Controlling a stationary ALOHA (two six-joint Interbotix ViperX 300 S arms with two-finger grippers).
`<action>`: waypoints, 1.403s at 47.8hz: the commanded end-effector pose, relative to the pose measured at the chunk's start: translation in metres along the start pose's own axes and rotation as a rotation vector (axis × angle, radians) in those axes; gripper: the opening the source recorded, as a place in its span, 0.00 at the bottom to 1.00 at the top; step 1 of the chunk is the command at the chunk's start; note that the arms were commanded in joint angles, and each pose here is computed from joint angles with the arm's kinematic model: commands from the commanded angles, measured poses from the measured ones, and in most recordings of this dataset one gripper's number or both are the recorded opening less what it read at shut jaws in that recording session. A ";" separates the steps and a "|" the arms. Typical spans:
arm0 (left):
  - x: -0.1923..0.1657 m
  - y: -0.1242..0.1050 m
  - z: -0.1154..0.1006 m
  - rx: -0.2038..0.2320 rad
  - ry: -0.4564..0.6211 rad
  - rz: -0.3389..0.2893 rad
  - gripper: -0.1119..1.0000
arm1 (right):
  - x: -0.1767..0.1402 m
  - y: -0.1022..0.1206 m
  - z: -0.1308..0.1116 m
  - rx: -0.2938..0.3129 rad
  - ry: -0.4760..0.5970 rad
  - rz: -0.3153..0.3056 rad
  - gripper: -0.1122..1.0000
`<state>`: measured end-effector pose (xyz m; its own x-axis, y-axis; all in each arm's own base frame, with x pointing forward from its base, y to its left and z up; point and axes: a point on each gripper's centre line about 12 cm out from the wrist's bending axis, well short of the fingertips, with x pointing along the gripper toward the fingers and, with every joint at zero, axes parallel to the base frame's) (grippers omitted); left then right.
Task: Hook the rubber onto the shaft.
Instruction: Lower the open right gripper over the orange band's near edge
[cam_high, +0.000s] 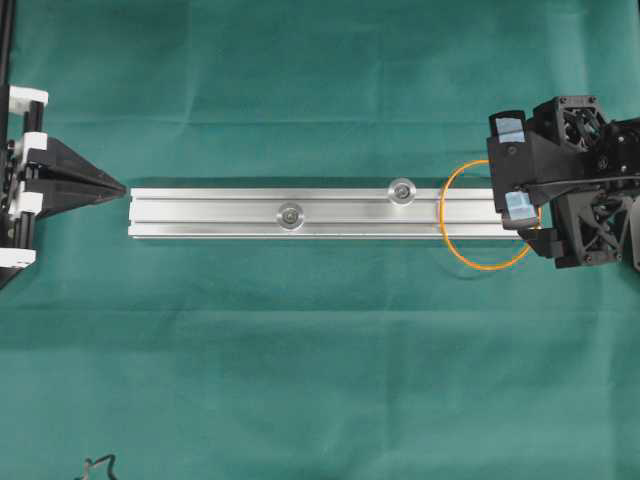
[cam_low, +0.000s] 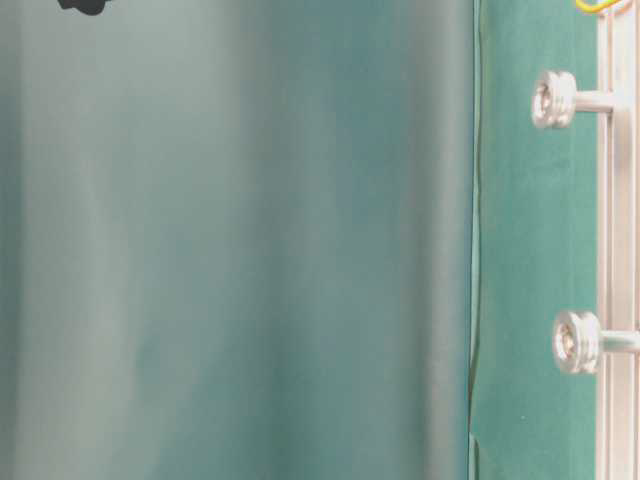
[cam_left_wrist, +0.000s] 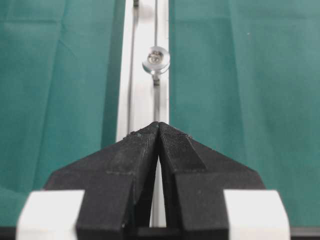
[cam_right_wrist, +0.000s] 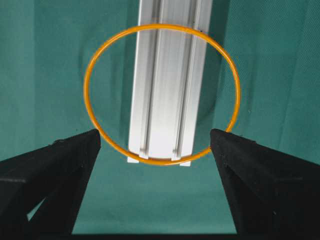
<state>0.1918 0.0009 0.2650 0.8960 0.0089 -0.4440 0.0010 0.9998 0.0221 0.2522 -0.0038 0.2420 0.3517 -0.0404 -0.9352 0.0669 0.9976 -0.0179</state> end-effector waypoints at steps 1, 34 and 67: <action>-0.002 0.000 0.012 0.003 -0.029 0.000 0.10 | -0.008 0.001 0.008 0.003 -0.038 0.008 1.00; -0.002 0.000 0.012 0.001 -0.028 0.001 0.10 | -0.008 0.020 0.006 -0.010 -0.029 0.076 1.00; -0.001 0.000 0.012 0.003 -0.025 0.002 0.10 | 0.038 0.032 -0.001 0.002 -0.009 0.116 1.00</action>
<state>0.1918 0.0006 0.2650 0.8960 0.0076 -0.4440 0.0025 0.9998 0.0221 0.2637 0.0235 0.2057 0.3423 0.0624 -0.9375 0.0318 0.9965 0.0779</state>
